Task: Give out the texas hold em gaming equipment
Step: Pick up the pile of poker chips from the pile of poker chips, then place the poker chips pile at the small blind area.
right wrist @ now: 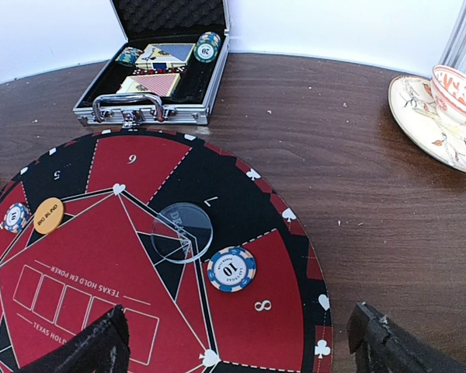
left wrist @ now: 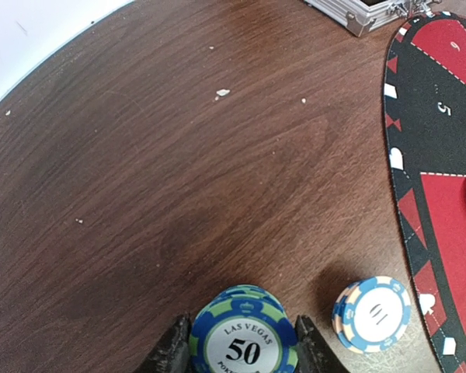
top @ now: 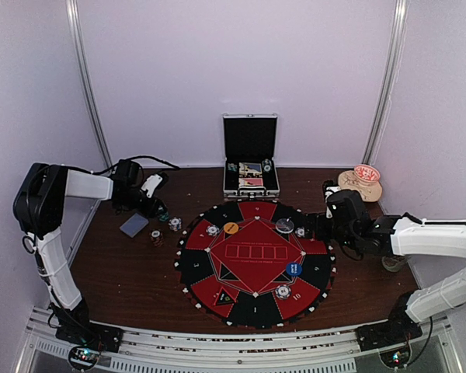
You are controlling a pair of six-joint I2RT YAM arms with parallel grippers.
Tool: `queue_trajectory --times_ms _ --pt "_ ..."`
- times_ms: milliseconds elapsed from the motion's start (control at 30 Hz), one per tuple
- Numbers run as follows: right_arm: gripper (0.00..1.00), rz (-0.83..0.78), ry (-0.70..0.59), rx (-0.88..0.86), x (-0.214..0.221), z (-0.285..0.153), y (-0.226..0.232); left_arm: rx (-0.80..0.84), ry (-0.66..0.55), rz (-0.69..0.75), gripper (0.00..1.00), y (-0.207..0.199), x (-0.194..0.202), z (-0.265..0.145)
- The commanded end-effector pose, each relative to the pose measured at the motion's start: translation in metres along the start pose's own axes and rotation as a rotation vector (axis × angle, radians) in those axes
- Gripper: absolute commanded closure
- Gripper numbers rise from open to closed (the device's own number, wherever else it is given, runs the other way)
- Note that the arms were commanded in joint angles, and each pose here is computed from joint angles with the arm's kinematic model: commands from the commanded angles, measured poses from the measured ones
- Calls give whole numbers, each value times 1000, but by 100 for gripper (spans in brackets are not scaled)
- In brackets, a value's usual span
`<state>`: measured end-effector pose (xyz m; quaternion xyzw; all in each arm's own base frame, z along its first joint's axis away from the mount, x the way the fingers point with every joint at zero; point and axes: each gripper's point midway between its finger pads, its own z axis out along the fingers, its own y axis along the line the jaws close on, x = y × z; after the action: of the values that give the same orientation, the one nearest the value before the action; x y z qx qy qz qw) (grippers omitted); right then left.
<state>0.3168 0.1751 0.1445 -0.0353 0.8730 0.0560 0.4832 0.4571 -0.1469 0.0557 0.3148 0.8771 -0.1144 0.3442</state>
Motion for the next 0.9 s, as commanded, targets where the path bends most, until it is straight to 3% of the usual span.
queue_trajectory --times_ms 0,300,500,867 --pt "0 3 -21 1 -3 -4 -1 -16 -83 20 74 3 -23 -22" --pt "0 7 -28 4 -5 -5 -2 20 -140 63 78 -10 -40 -48" --pt "0 25 -49 25 -7 -7 -7 123 -206 126 78 -46 -57 -76" --pt "0 62 -93 126 -12 -12 -29 348 -215 449 78 -215 -74 -85"
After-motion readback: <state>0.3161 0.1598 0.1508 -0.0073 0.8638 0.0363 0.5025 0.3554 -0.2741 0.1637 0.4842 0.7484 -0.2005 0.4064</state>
